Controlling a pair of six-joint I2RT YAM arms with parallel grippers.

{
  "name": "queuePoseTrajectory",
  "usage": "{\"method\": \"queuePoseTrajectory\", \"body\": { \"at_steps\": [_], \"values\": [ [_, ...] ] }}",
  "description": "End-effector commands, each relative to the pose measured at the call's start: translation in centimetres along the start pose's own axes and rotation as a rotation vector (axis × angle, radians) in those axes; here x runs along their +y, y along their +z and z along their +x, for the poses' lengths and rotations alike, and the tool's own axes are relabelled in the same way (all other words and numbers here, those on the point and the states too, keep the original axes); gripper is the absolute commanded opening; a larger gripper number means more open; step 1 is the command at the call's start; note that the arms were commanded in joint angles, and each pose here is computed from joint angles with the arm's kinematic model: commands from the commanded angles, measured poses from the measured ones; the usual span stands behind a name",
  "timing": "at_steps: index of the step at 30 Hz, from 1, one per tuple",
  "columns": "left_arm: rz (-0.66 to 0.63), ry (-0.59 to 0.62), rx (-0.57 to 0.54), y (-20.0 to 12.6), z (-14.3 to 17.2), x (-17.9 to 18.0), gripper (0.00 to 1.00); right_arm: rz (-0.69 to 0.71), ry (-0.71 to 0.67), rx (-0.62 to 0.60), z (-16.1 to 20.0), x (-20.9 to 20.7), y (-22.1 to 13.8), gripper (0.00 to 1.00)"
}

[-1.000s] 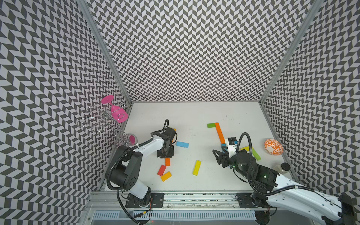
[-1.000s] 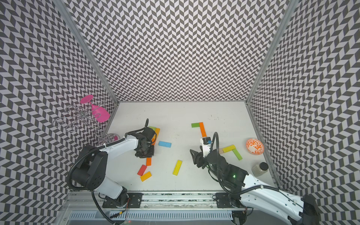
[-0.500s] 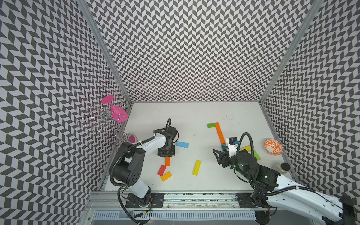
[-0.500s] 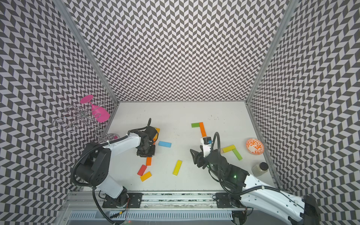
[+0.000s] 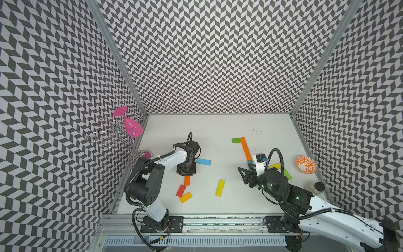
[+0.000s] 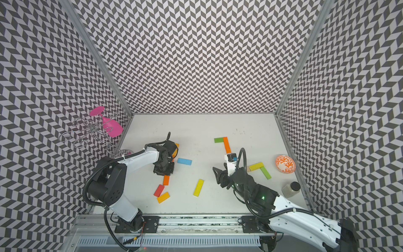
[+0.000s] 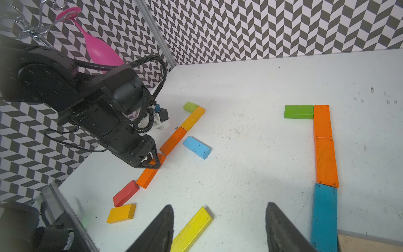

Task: Assemble a giraffe with building blocks
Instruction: Assemble the building block at the center of the board.

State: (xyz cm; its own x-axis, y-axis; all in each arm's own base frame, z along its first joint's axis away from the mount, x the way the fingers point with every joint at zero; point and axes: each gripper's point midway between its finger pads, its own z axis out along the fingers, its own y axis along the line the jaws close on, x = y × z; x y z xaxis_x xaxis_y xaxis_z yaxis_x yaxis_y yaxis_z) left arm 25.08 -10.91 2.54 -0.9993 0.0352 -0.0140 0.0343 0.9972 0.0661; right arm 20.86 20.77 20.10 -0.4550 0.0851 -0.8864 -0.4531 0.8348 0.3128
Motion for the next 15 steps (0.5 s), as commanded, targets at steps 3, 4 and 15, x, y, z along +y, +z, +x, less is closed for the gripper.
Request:
{"method": "queuePoseTrajectory", "body": {
  "at_steps": [3,4,15],
  "values": [
    [-0.034,0.031,0.043,1.29,0.56,0.16,0.29,-0.031,0.012,-0.054,-1.91,0.82,-0.38,0.65],
    [-0.035,0.032,0.046,1.34,0.6,0.16,0.3,-0.031,0.011,-0.054,-1.92,0.85,-0.39,0.65],
    [-0.047,0.082,0.046,1.49,0.22,0.19,0.32,-0.029,0.009,-0.049,-1.97,0.93,-0.25,0.65]
  ]
}}
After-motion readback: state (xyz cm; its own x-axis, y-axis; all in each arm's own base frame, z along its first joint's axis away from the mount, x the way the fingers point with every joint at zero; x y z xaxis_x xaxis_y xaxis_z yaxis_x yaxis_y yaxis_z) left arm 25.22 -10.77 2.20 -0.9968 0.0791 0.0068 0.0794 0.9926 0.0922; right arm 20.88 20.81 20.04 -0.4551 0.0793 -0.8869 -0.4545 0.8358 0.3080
